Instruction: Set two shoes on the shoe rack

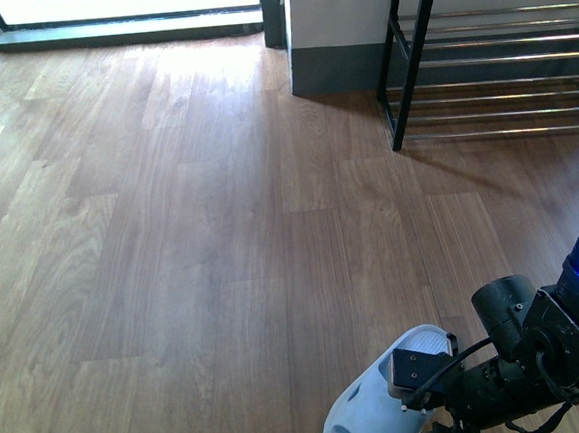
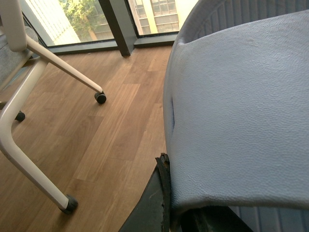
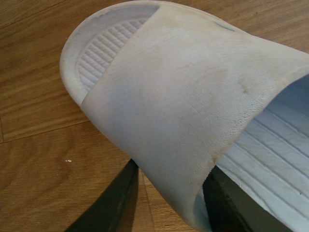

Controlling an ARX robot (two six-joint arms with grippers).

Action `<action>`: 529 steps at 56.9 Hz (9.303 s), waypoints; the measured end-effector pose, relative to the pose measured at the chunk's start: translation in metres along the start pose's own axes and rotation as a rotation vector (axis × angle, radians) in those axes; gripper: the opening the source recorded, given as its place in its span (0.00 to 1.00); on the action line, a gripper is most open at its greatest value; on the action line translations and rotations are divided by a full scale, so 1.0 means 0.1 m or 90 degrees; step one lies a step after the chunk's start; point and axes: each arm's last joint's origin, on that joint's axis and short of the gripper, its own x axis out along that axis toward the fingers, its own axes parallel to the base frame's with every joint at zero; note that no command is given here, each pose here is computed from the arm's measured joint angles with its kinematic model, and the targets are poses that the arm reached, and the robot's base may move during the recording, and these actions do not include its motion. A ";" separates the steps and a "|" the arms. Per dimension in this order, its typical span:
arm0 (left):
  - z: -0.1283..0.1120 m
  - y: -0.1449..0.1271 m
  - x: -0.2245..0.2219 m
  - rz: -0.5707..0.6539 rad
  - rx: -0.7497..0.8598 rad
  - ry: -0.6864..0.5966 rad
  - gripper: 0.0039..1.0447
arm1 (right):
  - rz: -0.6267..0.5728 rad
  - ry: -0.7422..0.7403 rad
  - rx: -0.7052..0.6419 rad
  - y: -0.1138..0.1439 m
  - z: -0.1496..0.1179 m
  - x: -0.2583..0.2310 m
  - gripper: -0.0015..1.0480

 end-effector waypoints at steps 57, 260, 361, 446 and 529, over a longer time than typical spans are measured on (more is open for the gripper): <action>0.00 0.00 0.00 0.000 0.000 0.000 0.01 | -0.602 -0.160 0.181 0.10 0.82 -1.82 0.02; -0.01 0.00 0.00 0.000 0.001 0.002 0.01 | -0.793 -0.246 0.116 1.95 1.03 -2.95 0.02; -0.01 0.00 0.00 0.000 0.001 0.002 0.01 | -0.630 -0.488 0.490 0.95 2.13 -2.90 0.02; -0.01 0.00 0.00 0.000 0.001 0.002 0.01 | -0.672 -0.308 0.595 -1.37 2.24 -2.07 0.02; -0.01 0.00 0.00 0.000 0.001 0.002 0.01 | -0.839 -0.314 0.422 -0.42 2.29 -3.57 0.91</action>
